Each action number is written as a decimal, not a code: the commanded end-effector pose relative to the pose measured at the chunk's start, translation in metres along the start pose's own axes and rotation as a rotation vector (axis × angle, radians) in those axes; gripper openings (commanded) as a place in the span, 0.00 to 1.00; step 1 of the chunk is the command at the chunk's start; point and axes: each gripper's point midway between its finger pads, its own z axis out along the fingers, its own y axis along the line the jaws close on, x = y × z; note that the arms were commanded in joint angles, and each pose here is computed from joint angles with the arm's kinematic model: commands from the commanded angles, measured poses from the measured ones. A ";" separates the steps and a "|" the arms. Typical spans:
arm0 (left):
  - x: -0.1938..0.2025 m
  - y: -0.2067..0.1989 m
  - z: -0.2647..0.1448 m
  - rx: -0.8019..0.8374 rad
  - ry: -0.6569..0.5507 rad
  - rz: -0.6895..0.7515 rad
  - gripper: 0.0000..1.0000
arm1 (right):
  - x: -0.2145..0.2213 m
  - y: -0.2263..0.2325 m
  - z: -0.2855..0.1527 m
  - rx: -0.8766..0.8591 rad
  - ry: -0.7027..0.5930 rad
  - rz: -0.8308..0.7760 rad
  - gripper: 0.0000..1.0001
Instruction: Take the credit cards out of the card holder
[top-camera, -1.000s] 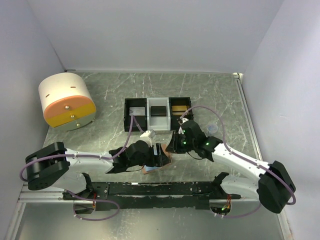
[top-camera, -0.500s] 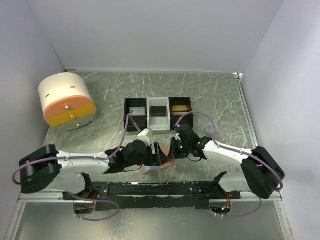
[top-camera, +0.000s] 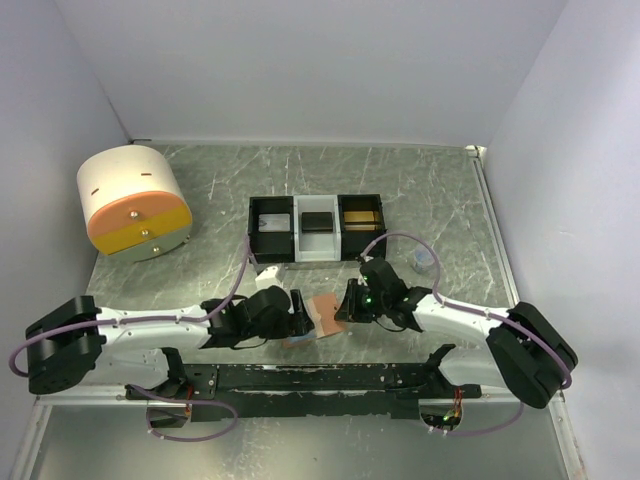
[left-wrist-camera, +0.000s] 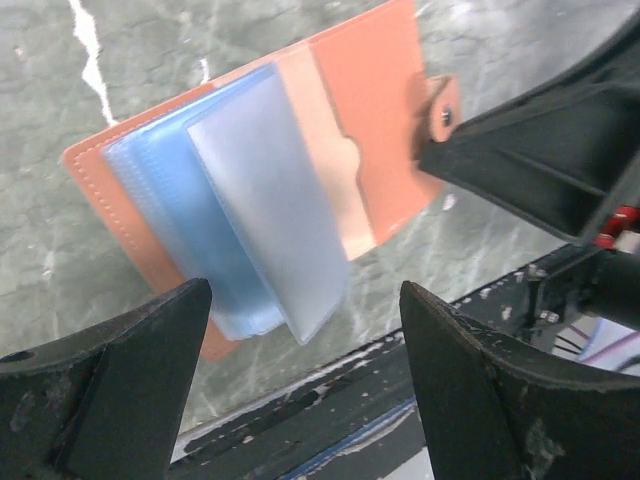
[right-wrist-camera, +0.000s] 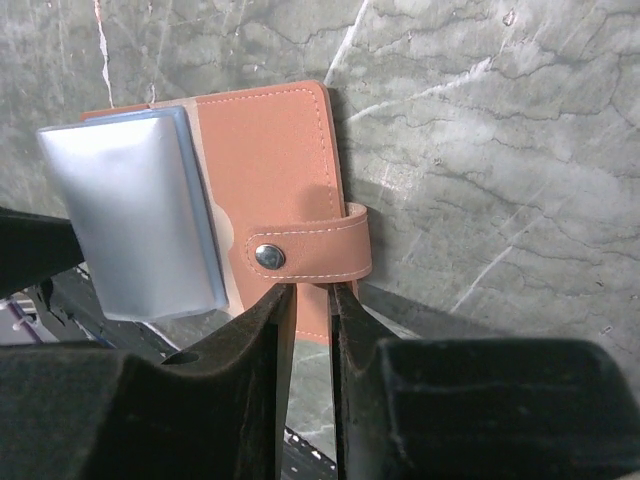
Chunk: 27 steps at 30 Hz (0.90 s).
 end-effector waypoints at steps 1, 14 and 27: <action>0.002 0.010 0.005 -0.081 0.007 0.013 0.88 | 0.023 -0.021 0.001 0.057 0.059 0.035 0.20; 0.000 -0.004 0.009 -0.072 -0.003 0.031 0.86 | 0.023 -0.019 0.003 0.049 0.070 0.030 0.21; -0.008 -0.012 0.001 -0.081 -0.034 0.058 0.86 | 0.024 -0.018 0.003 0.042 0.070 0.034 0.21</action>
